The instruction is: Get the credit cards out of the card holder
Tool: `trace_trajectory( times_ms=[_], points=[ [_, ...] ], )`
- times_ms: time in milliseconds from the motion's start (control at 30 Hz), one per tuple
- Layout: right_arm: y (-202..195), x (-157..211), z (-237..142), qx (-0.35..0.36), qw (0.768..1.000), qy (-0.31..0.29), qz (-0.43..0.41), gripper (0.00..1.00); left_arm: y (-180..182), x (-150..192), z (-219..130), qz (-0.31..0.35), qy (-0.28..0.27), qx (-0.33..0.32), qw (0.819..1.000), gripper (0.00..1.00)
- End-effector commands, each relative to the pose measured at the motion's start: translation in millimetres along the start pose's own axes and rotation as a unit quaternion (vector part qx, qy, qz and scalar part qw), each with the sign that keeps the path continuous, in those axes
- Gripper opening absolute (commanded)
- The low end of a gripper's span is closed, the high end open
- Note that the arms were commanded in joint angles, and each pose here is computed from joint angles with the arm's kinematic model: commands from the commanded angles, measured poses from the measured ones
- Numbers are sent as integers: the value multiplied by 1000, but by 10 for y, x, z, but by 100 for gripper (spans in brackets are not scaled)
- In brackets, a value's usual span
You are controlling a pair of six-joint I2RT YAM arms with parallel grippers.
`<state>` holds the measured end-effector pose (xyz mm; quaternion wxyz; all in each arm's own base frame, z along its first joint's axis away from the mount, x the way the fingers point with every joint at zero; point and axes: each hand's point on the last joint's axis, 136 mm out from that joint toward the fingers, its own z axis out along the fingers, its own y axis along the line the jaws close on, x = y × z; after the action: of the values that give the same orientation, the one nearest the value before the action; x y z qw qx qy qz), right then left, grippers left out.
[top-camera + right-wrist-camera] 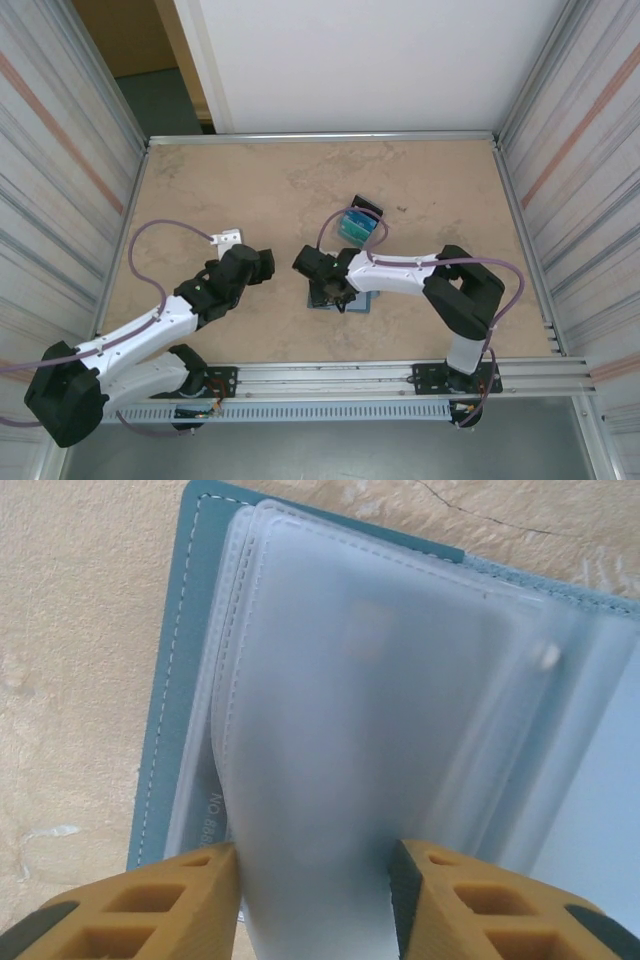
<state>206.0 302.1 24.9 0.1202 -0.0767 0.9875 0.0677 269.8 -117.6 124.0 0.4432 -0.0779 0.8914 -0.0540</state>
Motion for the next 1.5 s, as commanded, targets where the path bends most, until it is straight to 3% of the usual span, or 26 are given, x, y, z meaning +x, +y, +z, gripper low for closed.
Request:
trace_trajectory(
  times_ms=[0,200,533,667,900,1467],
  points=[
    [-152,140,61,5,1000,28,12,38,7,-42,-11,4,0,-3,1000,99],
    [-177,109,2,-5,1000,20,-9,24,-75,-80,-25,15,-2,15,1000,99],
    [-70,195,-151,-66,991,-7,-115,17,-273,-113,-114,33,-33,34,998,99],
    [-119,216,-209,-69,989,-17,-128,18,-343,-115,-132,33,-41,42,998,99],
    [-344,137,-286,-29,993,-41,-106,36,-407,-124,-148,39,-45,46,997,99],
    [-835,42,-405,23,997,-68,-20,37,-479,-135,-166,70,-48,48,995,99]
  ],
)
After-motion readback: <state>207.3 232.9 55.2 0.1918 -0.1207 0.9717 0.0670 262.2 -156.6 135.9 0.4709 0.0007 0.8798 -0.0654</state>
